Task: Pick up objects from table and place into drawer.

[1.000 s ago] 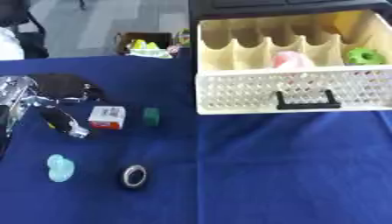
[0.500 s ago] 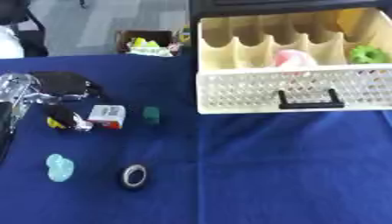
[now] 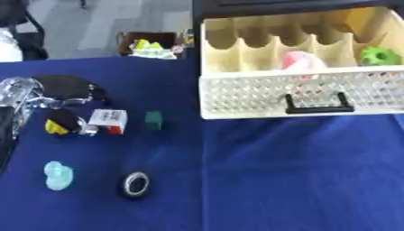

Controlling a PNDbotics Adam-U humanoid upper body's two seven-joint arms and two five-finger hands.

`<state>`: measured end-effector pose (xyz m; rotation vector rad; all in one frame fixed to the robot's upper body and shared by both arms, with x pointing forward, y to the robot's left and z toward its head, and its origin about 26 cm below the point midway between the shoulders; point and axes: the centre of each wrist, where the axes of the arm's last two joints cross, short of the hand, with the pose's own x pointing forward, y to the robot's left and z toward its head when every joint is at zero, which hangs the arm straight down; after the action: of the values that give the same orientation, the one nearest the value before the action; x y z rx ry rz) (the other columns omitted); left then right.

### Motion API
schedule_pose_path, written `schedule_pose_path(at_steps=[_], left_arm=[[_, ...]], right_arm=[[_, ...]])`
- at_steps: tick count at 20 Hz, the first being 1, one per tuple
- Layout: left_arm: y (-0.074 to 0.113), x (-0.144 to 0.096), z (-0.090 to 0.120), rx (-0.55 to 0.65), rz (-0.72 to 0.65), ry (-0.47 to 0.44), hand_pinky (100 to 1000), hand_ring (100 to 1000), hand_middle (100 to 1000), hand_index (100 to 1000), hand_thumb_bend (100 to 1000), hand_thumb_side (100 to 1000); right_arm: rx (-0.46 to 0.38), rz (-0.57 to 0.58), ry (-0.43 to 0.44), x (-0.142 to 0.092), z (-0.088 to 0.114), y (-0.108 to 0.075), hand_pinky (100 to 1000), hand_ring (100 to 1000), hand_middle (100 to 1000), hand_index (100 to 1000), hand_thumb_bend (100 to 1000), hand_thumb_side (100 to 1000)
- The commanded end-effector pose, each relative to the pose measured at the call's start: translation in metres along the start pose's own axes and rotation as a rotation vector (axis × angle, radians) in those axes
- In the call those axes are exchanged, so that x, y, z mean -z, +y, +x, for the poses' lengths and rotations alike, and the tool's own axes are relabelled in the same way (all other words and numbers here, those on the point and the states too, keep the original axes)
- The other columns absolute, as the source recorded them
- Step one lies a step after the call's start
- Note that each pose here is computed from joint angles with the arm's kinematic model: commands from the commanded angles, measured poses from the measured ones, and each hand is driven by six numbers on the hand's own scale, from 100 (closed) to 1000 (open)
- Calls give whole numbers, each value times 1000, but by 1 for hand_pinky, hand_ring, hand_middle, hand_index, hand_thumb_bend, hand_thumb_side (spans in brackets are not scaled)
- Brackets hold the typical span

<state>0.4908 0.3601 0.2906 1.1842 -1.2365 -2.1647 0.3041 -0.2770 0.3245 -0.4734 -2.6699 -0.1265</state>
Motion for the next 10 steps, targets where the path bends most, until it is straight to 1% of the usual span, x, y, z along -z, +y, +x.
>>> schedule_pose_path(at_steps=[1,5,7,8,10], left_arm=[[9,-8,-7,34,-14,10,719,820,790,935,451,1000],[8,-7,-6,46,-26,8,710,812,776,914,453,1000],[7,-6,-6,50,-30,5,694,799,759,883,444,1000],[7,-5,-6,52,-31,3,685,788,745,855,425,1000],[8,-4,-5,54,-27,-3,679,778,729,832,416,993]], right_arm=[[4,-10,-20,5,5,-4,880,692,522,797,100,1000],[6,-20,-18,5,5,-5,881,692,522,795,100,1000],[8,-25,-17,5,5,-5,881,691,521,794,100,1000],[9,-27,-16,5,5,-5,881,691,521,793,100,1000],[10,-32,-13,4,4,-5,881,691,520,792,100,1000]])
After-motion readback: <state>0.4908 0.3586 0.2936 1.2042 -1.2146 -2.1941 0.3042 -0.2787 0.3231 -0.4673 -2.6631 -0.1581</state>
